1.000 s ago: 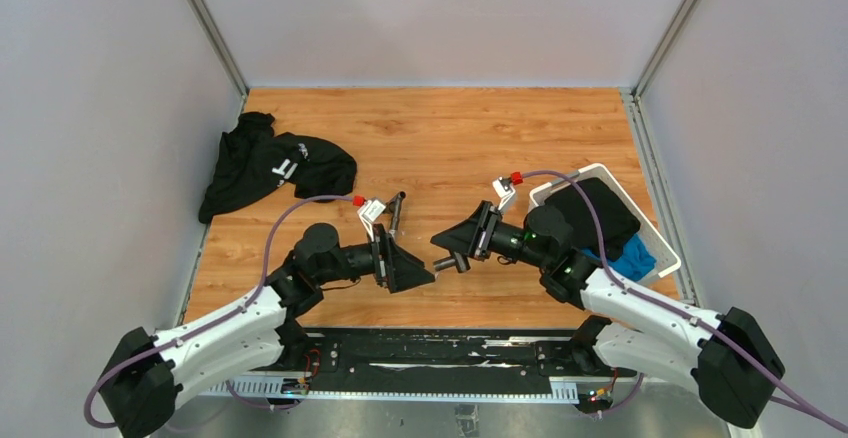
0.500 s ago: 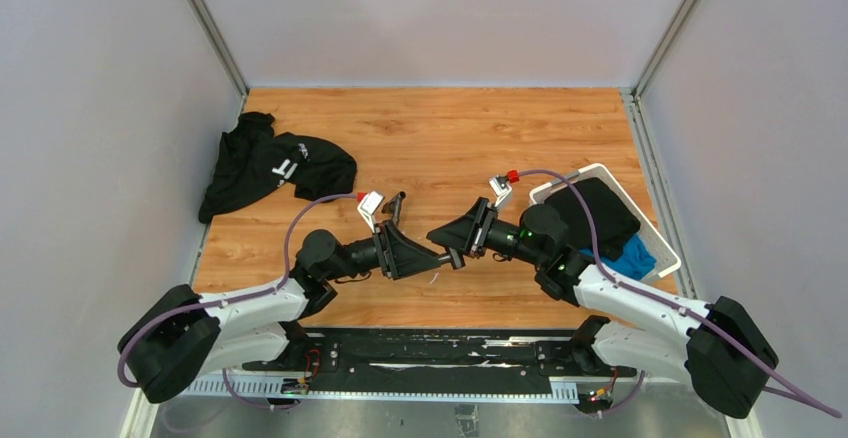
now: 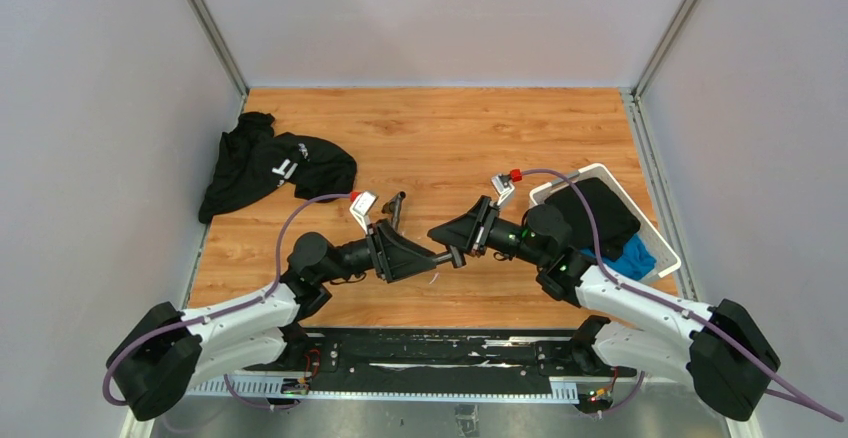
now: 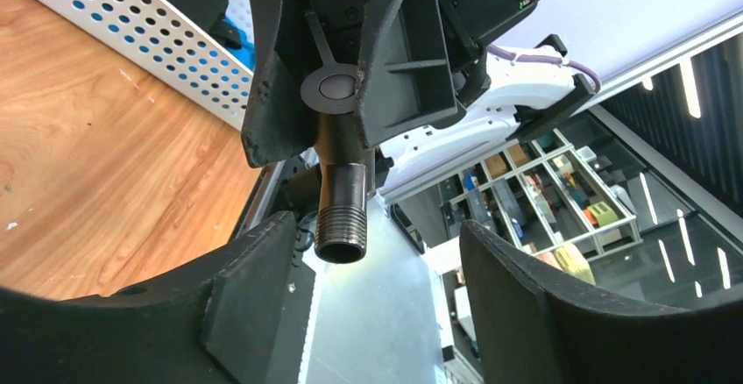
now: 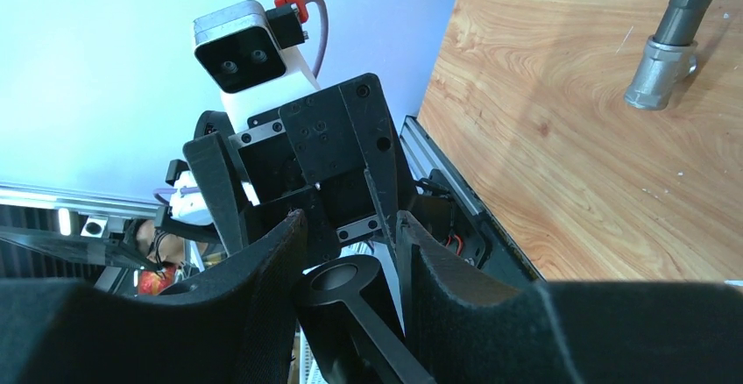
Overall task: Install the water faucets
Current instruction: Pick up the water faucet from the center of the board.
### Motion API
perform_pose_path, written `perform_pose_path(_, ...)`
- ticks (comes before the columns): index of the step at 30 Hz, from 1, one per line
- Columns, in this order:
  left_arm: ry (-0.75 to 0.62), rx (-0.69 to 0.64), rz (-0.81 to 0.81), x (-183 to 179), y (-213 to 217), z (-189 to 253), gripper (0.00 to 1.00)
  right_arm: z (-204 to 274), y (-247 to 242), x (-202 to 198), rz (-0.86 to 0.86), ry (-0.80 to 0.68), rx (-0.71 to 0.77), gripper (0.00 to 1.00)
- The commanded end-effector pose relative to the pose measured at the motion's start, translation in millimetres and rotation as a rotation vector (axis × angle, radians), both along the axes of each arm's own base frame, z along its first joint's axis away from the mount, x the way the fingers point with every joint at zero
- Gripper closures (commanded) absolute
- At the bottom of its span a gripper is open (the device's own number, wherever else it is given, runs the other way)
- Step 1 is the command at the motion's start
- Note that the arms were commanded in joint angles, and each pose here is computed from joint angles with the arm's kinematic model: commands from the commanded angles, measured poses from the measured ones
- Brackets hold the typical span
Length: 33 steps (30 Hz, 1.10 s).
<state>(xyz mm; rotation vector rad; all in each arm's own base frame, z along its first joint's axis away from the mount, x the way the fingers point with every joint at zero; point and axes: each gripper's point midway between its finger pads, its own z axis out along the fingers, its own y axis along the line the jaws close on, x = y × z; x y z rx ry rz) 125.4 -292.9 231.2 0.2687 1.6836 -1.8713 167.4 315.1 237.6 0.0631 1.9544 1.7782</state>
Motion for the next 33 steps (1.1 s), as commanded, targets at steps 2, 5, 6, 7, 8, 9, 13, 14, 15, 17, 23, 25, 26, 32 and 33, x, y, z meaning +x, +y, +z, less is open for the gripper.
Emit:
perform_pose_path(2,-0.037,0.014,-0.006,-3,1,2,0.34,20,-2,2,-0.017,-0.043,0.050,1.00)
perform_pose_path(5,-0.045,0.008,-0.019,-5,1,5,0.34,21,-1,2,-0.013,-0.043,0.054,1.00)
perform_pose_path(6,-0.045,0.011,-0.021,-5,0,5,0.32,22,-1,2,-0.012,-0.043,0.056,1.00)
perform_pose_path(7,-0.045,0.016,-0.020,-4,0,4,0.32,21,-1,2,-0.013,-0.039,0.055,1.00)
perform_pose_path(8,-0.047,0.020,-0.021,-3,-1,3,0.32,21,-1,2,-0.012,-0.039,0.057,1.00)
perform_pose_path(9,-0.046,0.022,-0.021,-2,-2,3,0.32,22,0,2,-0.012,-0.040,0.060,1.00)
perform_pose_path(13,-0.042,0.041,-0.024,2,-6,-1,0.33,23,2,2,-0.003,-0.029,0.089,1.00)
perform_pose_path(14,-0.044,0.040,-0.028,2,-7,-1,0.36,24,3,2,0.001,-0.028,0.093,1.00)
perform_pose_path(15,-0.044,0.039,-0.031,2,-8,-1,0.39,24,3,2,0.004,-0.027,0.091,1.00)
perform_pose_path(17,-0.048,0.032,-0.034,1,-8,2,0.46,22,3,2,0.004,-0.024,0.089,1.00)
perform_pose_path(23,-0.056,0.020,-0.017,1,-5,5,0.73,24,4,2,0.004,-0.029,0.084,1.00)
perform_pose_path(25,-0.052,0.031,-0.008,3,-4,4,0.93,23,3,2,0.005,-0.031,0.077,1.00)
perform_pose_path(26,-0.052,0.041,-0.006,3,-4,2,1.00,24,3,1,0.007,-0.038,0.074,1.00)
perform_pose_path(32,-0.057,0.131,-0.009,4,-3,-5,1.00,6,-7,-13,0.067,-0.134,-0.125,0.64)
perform_pose_path(33,-0.059,0.129,-0.012,3,-3,-4,1.00,6,-9,-17,0.085,-0.150,-0.147,0.56)
